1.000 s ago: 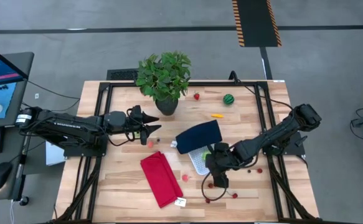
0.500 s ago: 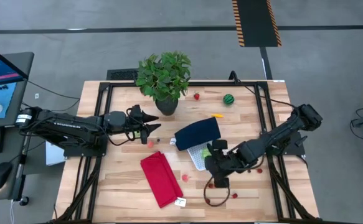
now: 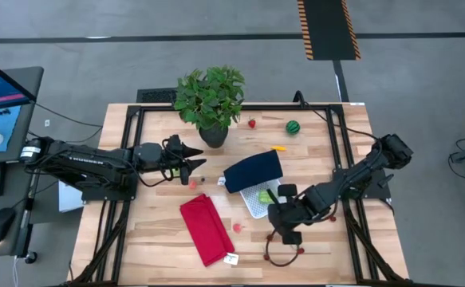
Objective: Pick and placing Produce into tupperware
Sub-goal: Adjust the bin
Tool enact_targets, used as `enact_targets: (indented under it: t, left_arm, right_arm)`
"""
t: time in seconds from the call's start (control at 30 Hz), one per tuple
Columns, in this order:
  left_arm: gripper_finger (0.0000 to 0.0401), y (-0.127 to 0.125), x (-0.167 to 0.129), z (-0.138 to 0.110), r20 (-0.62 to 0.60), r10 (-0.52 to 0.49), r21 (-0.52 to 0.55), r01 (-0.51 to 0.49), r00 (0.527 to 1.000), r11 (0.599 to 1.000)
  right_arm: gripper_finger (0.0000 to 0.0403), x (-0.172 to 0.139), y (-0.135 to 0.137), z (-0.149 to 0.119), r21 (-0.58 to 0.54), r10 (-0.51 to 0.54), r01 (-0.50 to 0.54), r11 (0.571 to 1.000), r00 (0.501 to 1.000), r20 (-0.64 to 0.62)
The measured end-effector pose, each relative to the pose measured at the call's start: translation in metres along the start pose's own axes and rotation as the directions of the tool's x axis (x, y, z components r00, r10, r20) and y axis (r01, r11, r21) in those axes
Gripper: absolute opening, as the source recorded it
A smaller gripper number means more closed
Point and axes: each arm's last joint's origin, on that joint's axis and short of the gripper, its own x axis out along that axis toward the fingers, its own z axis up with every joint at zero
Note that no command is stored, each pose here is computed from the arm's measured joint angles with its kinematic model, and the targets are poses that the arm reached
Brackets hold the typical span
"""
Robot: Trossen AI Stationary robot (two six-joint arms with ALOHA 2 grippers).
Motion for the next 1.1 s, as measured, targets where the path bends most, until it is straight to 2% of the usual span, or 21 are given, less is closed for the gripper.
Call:
enact_targets:
  t: [0.13, 0.33, 0.83, 1.1]
  left_arm:
    - [0.0185, 0.000, 0.000, 0.000, 0.000, 0.000, 0.000, 0.000, 1.000, 1.000]
    - [0.0185, 0.000, 0.000, 0.000, -0.001, 0.000, 0.000, 0.000, 1.000, 1.000]
    - [0.0185, 0.000, 0.000, 0.000, -0.001, 0.001, 0.000, -0.001, 1.000, 1.000]
    - [0.0185, 0.000, 0.000, 0.000, -0.002, 0.000, 0.000, 0.000, 1.000, 1.000]
  right_arm:
    - [0.0011, 0.014, -0.010, -0.010, 0.021, -0.016, 0.017, 1.000, 0.998, -0.063]
    - [0.0014, 0.030, -0.022, -0.015, 0.045, -0.018, 0.022, 0.999, 0.996, -0.083]
    - [0.0011, 0.035, -0.043, 0.010, -0.002, 0.016, -0.016, 1.000, 0.995, 0.094]
    - [0.0013, 0.037, -0.063, 0.016, 0.031, -0.013, 0.009, 0.999, 0.994, 0.105]
